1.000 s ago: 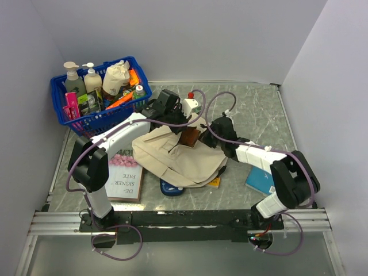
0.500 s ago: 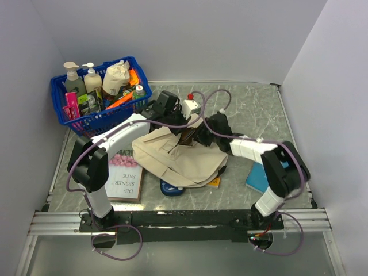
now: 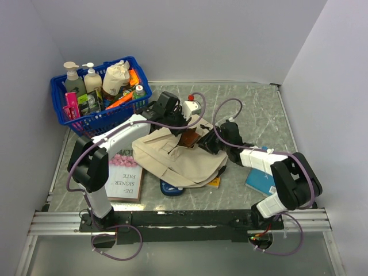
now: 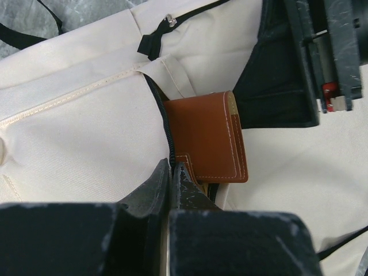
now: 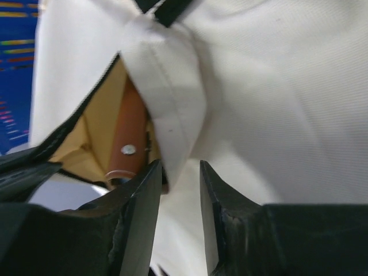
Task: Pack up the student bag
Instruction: Place the personal item in the student bag, then zip the student bag at the center of the board.
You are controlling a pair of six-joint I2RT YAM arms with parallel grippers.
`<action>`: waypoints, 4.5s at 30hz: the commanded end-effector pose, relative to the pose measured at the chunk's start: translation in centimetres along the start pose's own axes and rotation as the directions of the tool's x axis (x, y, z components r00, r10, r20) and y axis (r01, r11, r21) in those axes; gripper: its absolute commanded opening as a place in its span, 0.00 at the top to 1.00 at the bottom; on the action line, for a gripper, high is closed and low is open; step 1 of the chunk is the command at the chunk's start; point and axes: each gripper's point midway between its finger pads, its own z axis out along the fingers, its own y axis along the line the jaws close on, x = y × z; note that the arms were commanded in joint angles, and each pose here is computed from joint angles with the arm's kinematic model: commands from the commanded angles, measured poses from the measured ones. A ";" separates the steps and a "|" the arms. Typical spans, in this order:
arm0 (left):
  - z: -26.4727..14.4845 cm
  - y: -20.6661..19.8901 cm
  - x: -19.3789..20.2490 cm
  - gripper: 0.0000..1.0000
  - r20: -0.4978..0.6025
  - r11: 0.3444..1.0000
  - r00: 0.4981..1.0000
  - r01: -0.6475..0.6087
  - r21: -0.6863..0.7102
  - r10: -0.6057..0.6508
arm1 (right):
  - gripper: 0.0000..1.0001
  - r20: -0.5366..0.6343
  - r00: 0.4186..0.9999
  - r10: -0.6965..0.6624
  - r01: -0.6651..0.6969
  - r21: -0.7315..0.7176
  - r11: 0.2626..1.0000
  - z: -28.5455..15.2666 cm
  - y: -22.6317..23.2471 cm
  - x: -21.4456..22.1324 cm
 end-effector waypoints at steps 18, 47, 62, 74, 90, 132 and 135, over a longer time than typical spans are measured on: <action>-1.6 -1.6 -2.4 0.99 0.081 0.998 0.996 -0.038 0.048 0.034 | 0.55 0.031 0.999 -0.020 0.024 -0.137 0.990 -2.8 4.5 -0.6; -1.4 -1.7 -2.8 0.99 0.091 0.998 0.996 -0.024 0.061 0.018 | 1.00 -0.032 0.999 -0.023 0.021 -0.049 0.999 1.7 3.9 0.4; -1.5 -1.7 -2.8 0.99 0.088 0.998 0.996 -0.018 0.062 0.013 | 1.00 -0.071 0.997 0.021 -0.041 -0.293 0.955 5.3 10.8 1.6; -1.9 -0.7 -1.6 0.91 0.066 0.996 0.997 0.030 0.082 -0.035 | 0.42 0.073 0.980 -0.184 0.196 -0.210 0.958 -2.3 7.2 0.8; -8.4 -2.6 5.5 0.58 -0.010 0.868 0.962 -0.241 0.434 0.272 | 0.50 0.114 0.868 -0.483 0.496 -0.173 0.851 -6.3 5.1 4.8; -3.1 -1.5 13.0 0.64 -0.070 0.717 0.783 -0.525 0.458 0.618 | 0.55 -0.022 0.850 -0.526 0.524 -0.050 0.850 -4.2 -1.1 7.9; -2.7 -1.7 11.9 0.67 -0.037 0.726 0.800 -0.523 0.447 0.599 | 0.55 -0.023 0.851 -0.524 0.522 -0.051 0.851 -4.1 -1.1 7.9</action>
